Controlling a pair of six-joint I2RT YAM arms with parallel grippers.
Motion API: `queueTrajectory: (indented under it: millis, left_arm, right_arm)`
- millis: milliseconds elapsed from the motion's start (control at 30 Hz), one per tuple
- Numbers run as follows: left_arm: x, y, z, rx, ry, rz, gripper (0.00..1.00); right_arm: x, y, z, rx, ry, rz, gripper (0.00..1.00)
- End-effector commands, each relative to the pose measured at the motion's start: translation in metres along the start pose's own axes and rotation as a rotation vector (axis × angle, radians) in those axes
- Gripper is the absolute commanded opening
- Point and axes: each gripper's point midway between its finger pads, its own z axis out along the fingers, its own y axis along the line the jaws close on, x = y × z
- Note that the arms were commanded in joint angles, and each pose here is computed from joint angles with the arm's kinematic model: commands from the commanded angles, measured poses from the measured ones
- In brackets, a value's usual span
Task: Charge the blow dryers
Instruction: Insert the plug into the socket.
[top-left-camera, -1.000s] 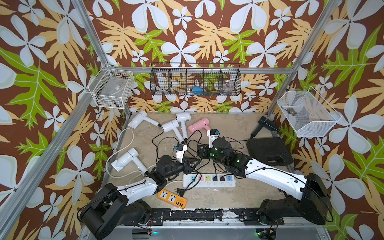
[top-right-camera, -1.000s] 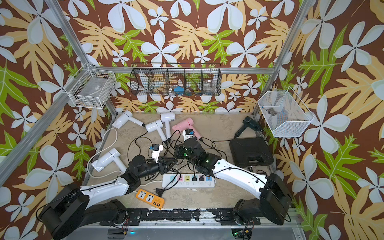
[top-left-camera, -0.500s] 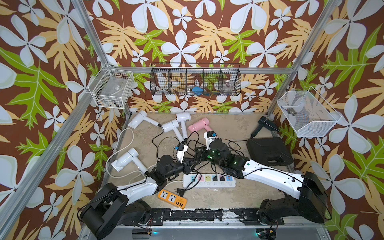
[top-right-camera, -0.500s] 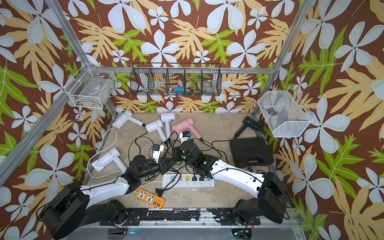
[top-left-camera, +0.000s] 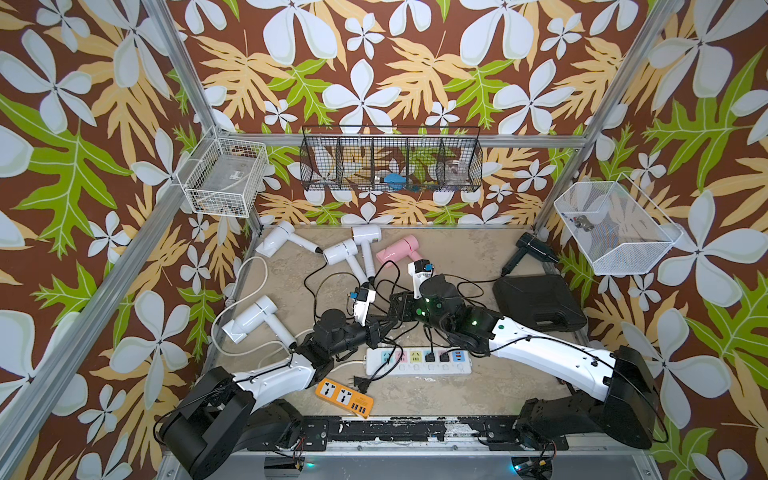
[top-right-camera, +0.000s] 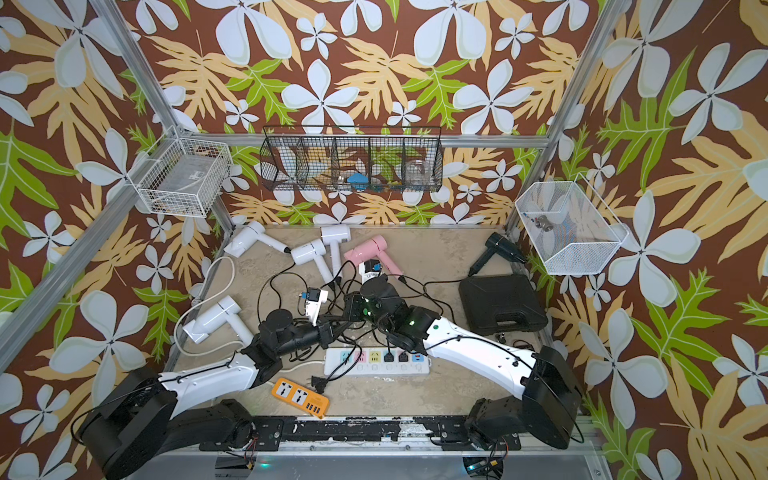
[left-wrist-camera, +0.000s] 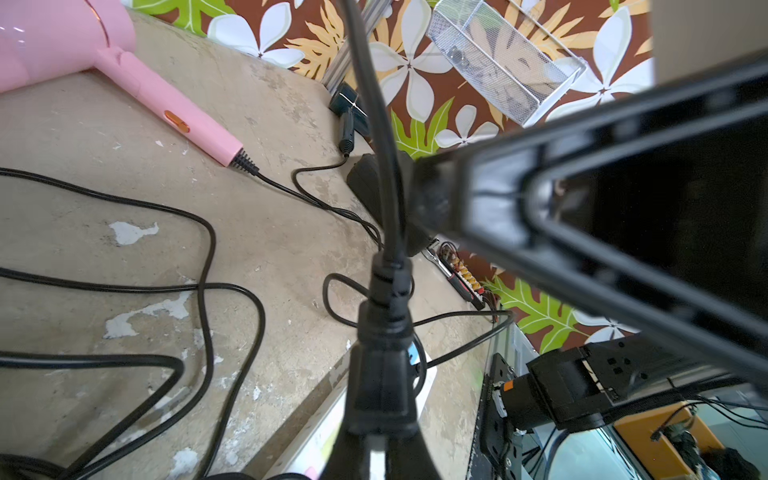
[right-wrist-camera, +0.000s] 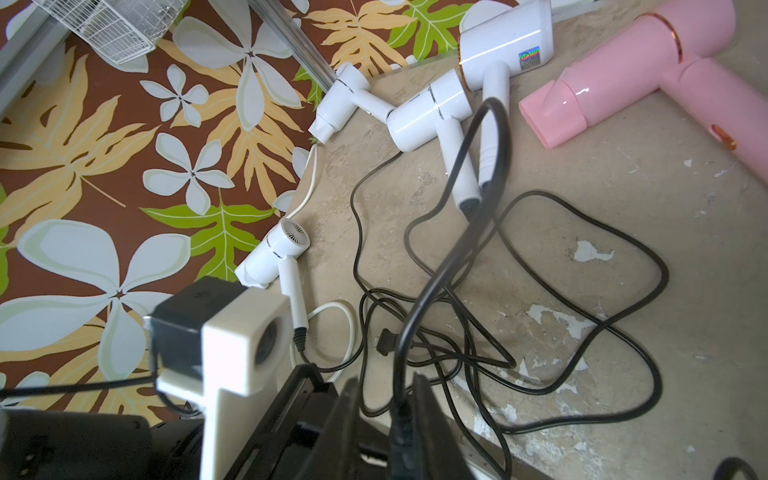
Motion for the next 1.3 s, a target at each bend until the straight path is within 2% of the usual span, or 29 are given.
queueTrajectory:
  millis: [0,67,167,233,367,567,767,1100,1267]
  left_arm:
    - [-0.006,-0.001,-0.001,-0.012,-0.019,0.044,0.00]
    - [-0.007,-0.001,-0.001,-0.027,-0.023,0.060,0.00]
    - [-0.007,-0.001,-0.002,-0.048,-0.026,0.086,0.00]
    - [-0.006,-0.002,0.000,-0.064,-0.023,0.110,0.00]
    - [-0.002,-0.007,0.005,-0.091,-0.009,0.163,0.00]
    - [0.006,-0.018,0.010,-0.105,0.008,0.244,0.00]
    - [0.011,-0.029,0.012,-0.103,0.015,0.308,0.00]
    - [0.020,-0.040,0.017,-0.117,0.030,0.383,0.00]
    - [0.023,-0.041,0.020,-0.128,0.039,0.403,0.00]
  right_arm:
    - [-0.004,-0.014,-0.014,0.079,0.032,-0.079,0.43]
    - [-0.007,-0.021,-0.024,0.093,0.054,-0.094,0.57]
    - [-0.007,-0.030,-0.036,0.081,0.111,-0.099,0.72]
    - [-0.004,-0.034,-0.041,0.075,0.161,-0.112,0.77]
    - [0.000,-0.030,-0.050,0.034,0.244,-0.143,0.79]
    - [0.016,-0.021,-0.050,-0.015,0.388,-0.175,0.76]
    - [0.024,-0.034,-0.047,0.041,0.459,-0.221,0.70]
    - [0.038,-0.039,-0.046,-0.037,0.564,-0.117,0.56]
    - [0.044,-0.041,-0.045,-0.036,0.599,-0.115,0.47]
